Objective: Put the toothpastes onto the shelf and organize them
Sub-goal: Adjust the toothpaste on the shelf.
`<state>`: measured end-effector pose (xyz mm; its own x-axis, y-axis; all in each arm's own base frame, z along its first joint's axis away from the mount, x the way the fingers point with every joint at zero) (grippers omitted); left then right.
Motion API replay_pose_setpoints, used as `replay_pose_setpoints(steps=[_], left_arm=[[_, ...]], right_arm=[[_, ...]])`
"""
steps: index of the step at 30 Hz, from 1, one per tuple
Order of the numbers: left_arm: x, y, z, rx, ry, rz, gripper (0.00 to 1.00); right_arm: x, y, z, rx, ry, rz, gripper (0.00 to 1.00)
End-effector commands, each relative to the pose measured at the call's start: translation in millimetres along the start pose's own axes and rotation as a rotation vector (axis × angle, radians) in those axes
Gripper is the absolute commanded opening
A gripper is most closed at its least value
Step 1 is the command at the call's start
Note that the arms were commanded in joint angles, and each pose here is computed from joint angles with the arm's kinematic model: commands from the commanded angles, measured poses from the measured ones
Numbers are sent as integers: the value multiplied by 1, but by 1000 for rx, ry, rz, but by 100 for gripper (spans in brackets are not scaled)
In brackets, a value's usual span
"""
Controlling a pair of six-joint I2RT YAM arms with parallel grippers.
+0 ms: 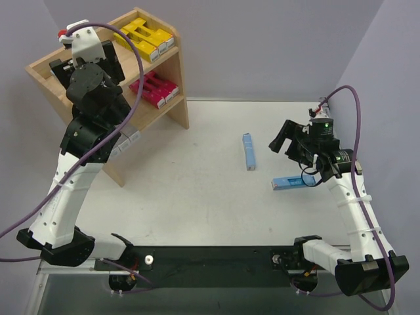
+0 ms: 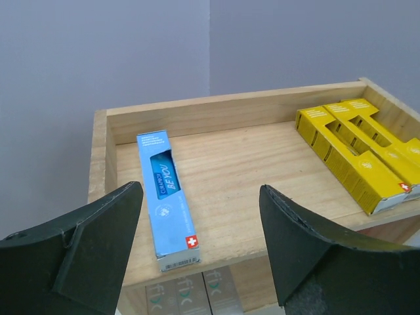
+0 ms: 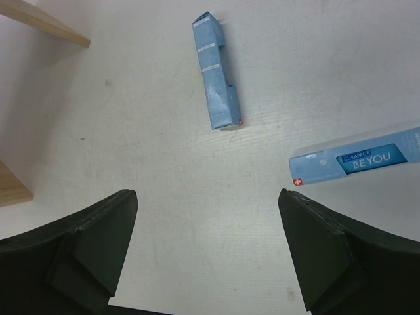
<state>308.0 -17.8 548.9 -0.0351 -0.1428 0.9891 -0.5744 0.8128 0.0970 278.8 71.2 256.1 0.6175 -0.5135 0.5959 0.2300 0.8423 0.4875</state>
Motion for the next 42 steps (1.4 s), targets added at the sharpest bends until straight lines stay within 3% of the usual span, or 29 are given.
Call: replay_pose_setpoints(steps=[1, 9, 18, 25, 42], left_arm=[[-3, -25, -6, -61, 17, -33, 84], [-26, -62, -32, -106, 63, -56, 84], [-54, -63, -77, 3, 98, -54, 84], [-93, -71, -84, 9, 138, 3, 84], [-118, -12, -91, 221, 144, -51, 84]], right_arm=[[-5, -2, 3, 8, 9, 16, 94], [-10, -5, 0, 4, 25, 22, 93], [-14, -4, -4, 11, 52, 22, 92], [-15, -4, -6, 11, 62, 21, 92], [-19, -3, -7, 18, 81, 20, 91]])
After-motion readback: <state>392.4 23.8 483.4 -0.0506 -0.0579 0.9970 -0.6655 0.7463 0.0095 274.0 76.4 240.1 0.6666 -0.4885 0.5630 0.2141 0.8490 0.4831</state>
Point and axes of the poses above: each gripper's point midway between its finger pads, its own z axis back along the fingers, its own y axis along the line the jaws close on, x = y × z, the point moved 2 cm from there along z, back along the fingers, and after that the axes turned 9 degrees about -z, right-handed, at the moved point
